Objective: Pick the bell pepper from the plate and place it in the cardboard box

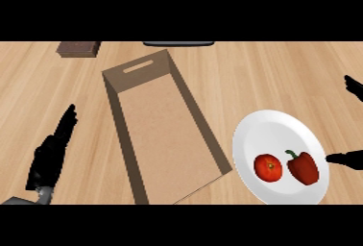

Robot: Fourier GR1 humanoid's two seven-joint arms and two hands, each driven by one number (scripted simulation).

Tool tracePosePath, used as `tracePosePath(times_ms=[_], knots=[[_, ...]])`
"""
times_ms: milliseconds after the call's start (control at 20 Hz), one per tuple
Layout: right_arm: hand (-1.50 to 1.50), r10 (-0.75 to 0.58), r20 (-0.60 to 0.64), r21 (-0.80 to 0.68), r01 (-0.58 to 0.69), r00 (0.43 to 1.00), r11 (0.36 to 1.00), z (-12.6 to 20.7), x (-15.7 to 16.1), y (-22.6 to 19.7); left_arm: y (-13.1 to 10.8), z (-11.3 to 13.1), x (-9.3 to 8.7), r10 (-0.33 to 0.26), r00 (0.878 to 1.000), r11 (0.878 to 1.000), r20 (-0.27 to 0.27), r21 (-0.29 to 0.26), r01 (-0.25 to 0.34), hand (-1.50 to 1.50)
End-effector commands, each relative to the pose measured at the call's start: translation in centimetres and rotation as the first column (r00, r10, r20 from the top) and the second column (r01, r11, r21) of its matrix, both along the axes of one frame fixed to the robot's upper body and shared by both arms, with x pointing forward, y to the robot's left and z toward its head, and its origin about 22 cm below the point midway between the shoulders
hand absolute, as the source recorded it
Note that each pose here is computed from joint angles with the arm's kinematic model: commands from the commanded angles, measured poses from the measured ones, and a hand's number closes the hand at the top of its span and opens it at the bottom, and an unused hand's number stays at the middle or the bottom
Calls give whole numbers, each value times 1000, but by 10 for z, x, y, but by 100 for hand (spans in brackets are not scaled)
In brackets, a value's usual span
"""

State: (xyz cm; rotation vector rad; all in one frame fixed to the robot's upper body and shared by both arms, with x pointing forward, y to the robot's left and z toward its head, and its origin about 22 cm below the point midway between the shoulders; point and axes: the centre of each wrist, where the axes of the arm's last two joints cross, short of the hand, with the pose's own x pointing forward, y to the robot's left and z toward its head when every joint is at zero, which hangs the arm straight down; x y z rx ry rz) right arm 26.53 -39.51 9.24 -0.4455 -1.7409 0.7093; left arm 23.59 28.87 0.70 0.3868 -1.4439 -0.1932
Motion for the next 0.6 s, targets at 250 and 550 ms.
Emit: tracePosePath(times_ms=[250,550], knots=[[-150,23,-375,-476,-213,927,853,36,-15,7,11,-5,-2,-6,1000,1000,-3,10,6,0],[-150,18,-484,-512,-300,875,805,44,-22,50,-2,4,2,2,1000,1000,1,13,-2,0]])
